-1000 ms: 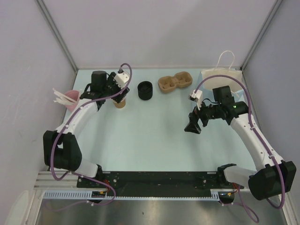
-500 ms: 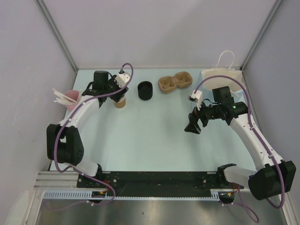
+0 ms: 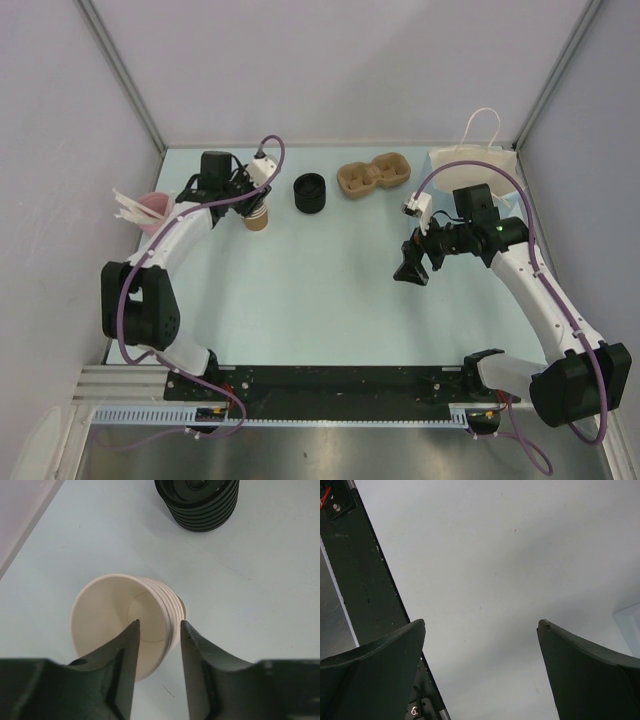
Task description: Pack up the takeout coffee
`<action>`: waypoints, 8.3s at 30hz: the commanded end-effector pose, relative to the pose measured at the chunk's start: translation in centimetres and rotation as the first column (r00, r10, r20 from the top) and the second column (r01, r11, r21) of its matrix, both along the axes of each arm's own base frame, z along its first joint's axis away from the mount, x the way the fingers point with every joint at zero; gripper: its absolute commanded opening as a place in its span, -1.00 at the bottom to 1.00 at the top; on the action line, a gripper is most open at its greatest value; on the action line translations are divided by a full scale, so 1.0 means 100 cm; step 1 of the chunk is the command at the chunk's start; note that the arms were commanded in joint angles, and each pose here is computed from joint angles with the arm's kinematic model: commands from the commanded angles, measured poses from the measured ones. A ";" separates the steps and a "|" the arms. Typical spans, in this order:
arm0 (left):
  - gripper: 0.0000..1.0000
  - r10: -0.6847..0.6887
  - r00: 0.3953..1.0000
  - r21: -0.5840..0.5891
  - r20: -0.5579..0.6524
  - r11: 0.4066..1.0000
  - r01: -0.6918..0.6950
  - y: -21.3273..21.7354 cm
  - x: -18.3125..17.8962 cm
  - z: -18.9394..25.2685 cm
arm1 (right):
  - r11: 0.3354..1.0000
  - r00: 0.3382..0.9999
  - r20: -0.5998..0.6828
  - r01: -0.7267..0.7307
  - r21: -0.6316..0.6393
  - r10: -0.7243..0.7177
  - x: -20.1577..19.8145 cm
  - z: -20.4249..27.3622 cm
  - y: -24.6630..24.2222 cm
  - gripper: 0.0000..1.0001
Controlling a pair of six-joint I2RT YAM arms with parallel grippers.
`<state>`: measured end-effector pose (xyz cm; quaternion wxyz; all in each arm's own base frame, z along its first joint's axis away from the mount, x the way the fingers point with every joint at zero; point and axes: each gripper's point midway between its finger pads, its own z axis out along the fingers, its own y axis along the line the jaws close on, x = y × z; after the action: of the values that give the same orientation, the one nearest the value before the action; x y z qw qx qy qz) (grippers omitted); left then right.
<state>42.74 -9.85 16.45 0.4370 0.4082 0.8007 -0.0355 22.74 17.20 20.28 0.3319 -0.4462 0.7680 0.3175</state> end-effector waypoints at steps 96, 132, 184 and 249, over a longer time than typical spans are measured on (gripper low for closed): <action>-0.99 -0.592 0.784 -0.010 0.187 0.797 0.604 -0.194 -0.183 0.031 | 0.983 0.979 0.117 0.158 0.092 -0.169 0.023 0.035 -0.030 0.99; -0.28 -0.649 0.761 -0.020 -0.006 0.761 0.649 -0.228 -0.202 -0.049 | 0.982 0.974 0.142 0.162 0.096 -0.174 0.020 0.040 -0.035 0.99; 0.69 -0.136 0.980 -0.197 -0.146 0.975 0.106 -0.166 0.068 -0.003 | 0.982 0.974 0.127 0.179 0.059 -0.185 0.026 0.027 -0.039 1.00; -0.66 -0.096 0.991 -0.195 -0.088 0.978 0.078 -0.159 0.070 0.022 | 0.985 0.978 0.117 0.169 0.024 -0.170 0.028 0.017 -0.036 0.99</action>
<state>50.07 -25.52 13.76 0.3895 0.4068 0.8148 -0.1376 25.18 13.52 21.71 0.3971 -0.3883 0.7863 0.2706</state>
